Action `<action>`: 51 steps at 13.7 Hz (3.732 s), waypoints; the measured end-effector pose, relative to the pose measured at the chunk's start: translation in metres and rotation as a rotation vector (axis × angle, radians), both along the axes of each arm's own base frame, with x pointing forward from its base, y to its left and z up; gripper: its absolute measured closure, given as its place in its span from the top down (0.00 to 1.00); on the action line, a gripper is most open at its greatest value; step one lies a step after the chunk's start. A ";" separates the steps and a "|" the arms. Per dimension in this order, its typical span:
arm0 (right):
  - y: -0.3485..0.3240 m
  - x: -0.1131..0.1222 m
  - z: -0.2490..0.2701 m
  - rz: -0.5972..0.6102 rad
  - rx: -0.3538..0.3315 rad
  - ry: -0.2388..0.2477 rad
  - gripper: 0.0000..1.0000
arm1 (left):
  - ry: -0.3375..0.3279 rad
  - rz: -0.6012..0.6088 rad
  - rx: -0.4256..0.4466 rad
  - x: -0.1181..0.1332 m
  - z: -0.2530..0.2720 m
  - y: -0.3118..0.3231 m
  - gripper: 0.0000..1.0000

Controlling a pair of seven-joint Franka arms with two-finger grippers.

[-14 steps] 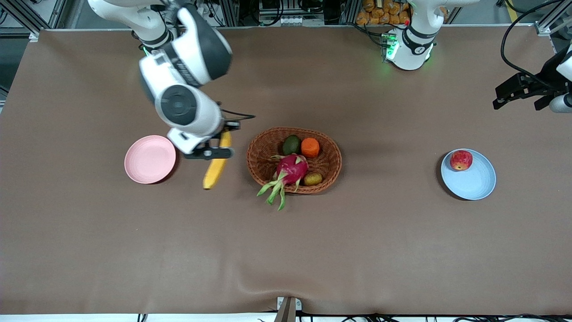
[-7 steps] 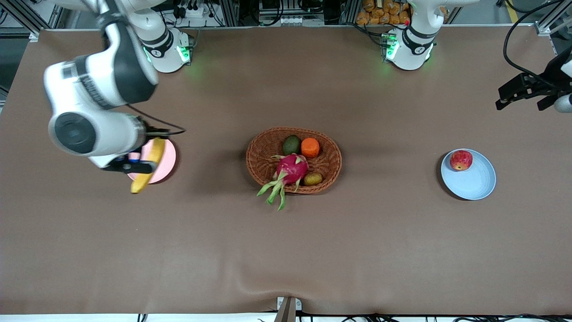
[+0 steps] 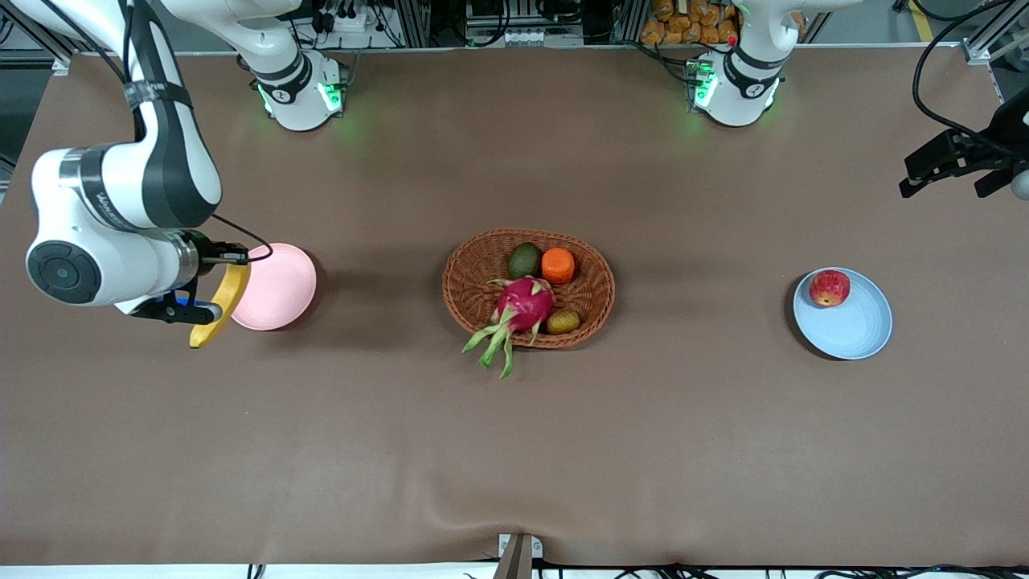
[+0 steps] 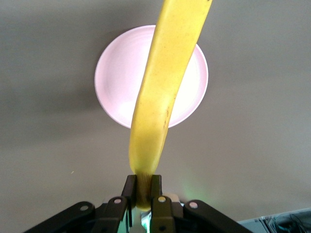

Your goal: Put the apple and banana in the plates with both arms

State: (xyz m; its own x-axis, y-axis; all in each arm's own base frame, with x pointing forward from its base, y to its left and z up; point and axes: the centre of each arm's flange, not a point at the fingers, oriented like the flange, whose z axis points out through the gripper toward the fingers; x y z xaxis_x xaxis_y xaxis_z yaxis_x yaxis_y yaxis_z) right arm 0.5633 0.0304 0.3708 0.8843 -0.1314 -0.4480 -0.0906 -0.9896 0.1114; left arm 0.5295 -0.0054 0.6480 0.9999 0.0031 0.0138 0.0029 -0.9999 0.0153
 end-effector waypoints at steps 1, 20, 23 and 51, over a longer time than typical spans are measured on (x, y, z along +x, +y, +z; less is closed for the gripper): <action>-0.011 -0.008 -0.015 0.004 0.013 -0.009 0.16 | 0.001 0.000 0.000 0.000 -0.001 0.000 1.00; 0.001 -0.080 -0.097 0.080 0.046 -0.035 0.16 | 0.009 -0.010 0.001 0.003 -0.005 -0.005 1.00; 0.001 -0.081 -0.096 0.080 0.046 -0.035 0.16 | 0.009 -0.010 0.001 0.003 -0.005 -0.005 1.00; 0.020 0.008 0.148 0.096 0.045 -0.145 1.00 | 0.025 -0.015 0.001 0.008 -0.014 -0.008 1.00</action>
